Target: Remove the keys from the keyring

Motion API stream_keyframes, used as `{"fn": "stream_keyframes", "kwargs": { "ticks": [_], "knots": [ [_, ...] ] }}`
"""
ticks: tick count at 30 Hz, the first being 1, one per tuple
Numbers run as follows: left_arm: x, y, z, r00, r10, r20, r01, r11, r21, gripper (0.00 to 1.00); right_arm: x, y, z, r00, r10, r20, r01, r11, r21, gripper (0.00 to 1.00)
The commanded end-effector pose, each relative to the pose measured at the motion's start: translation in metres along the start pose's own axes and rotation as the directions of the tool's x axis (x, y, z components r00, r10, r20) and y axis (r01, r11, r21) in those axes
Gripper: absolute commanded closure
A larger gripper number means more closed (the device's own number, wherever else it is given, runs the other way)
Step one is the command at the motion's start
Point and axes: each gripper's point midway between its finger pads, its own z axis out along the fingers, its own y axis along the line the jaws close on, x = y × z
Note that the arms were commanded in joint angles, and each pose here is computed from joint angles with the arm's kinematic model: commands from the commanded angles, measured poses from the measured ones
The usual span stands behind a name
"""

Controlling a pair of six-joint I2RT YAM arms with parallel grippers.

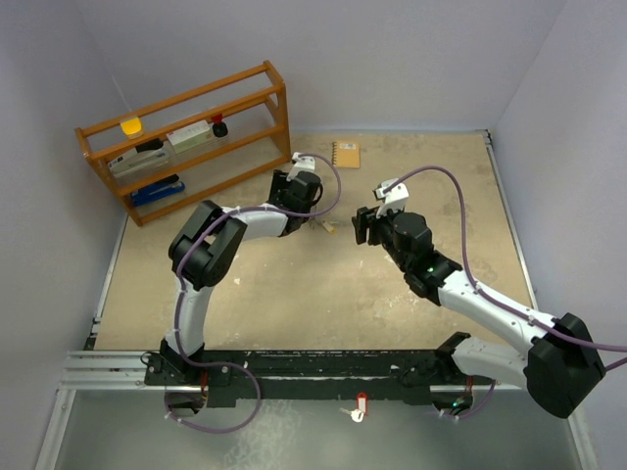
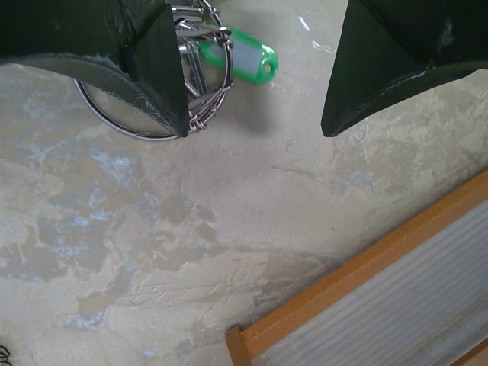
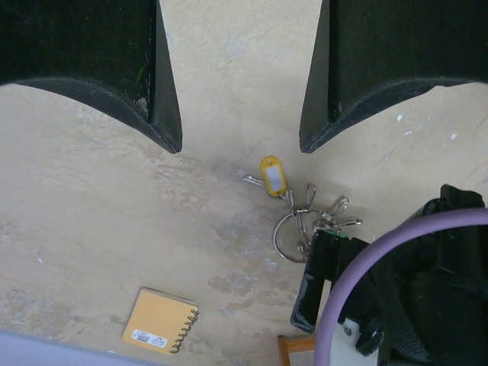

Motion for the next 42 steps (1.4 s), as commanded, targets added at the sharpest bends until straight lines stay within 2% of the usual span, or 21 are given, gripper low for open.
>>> {"fn": "stream_keyframes", "kwargs": {
  "ticks": [1, 5, 13, 18, 24, 35, 37, 42],
  "knots": [
    [-0.018, 0.0, 0.009, 0.999, -0.034, 0.025, 0.033, 0.999, 0.024, 0.32, -0.015, -0.003, -0.004, 0.999, -0.006, 0.044, 0.005, 1.0, 0.008, 0.34],
    [-0.006, -0.015, 0.006, 0.999, -0.04, -0.004, 0.04, 0.992, 0.12, 0.35, -0.019, -0.002, -0.003, 0.998, -0.002, 0.058, 0.002, 1.0, 0.007, 0.34],
    [-0.024, -0.022, -0.016, 0.992, -0.118, 0.037, 0.106, 0.966, 0.238, 0.35, -0.012, 0.002, 0.001, 0.999, -0.004, 0.037, 0.005, 1.0, -0.01, 0.34],
    [-0.02, -0.023, -0.017, 0.994, -0.112, 0.019, 0.104, 0.964, 0.245, 0.35, -0.015, 0.001, 0.0, 0.999, 0.0, 0.05, 0.0, 1.0, -0.005, 0.34],
    [0.009, -0.034, -0.009, 0.994, -0.099, -0.041, 0.106, 0.96, 0.259, 0.37, -0.017, 0.0, -0.001, 0.998, -0.004, 0.055, 0.004, 1.0, -0.004, 0.34],
    [0.039, -0.033, 0.003, 0.991, -0.075, -0.107, 0.096, 0.974, 0.207, 0.42, -0.019, -0.006, -0.006, 0.998, -0.009, 0.065, 0.008, 1.0, 0.023, 0.33],
    [0.045, -0.034, 0.005, 0.989, -0.075, -0.126, 0.1, 0.973, 0.206, 0.48, -0.02, -0.007, -0.006, 0.998, -0.009, 0.069, 0.007, 1.0, 0.027, 0.33],
    [0.06, -0.042, 0.008, 0.982, -0.065, -0.177, 0.107, 0.965, 0.239, 0.86, -0.022, -0.011, -0.007, 0.998, -0.012, 0.069, 0.008, 0.999, 0.054, 0.32]
  ]
}}
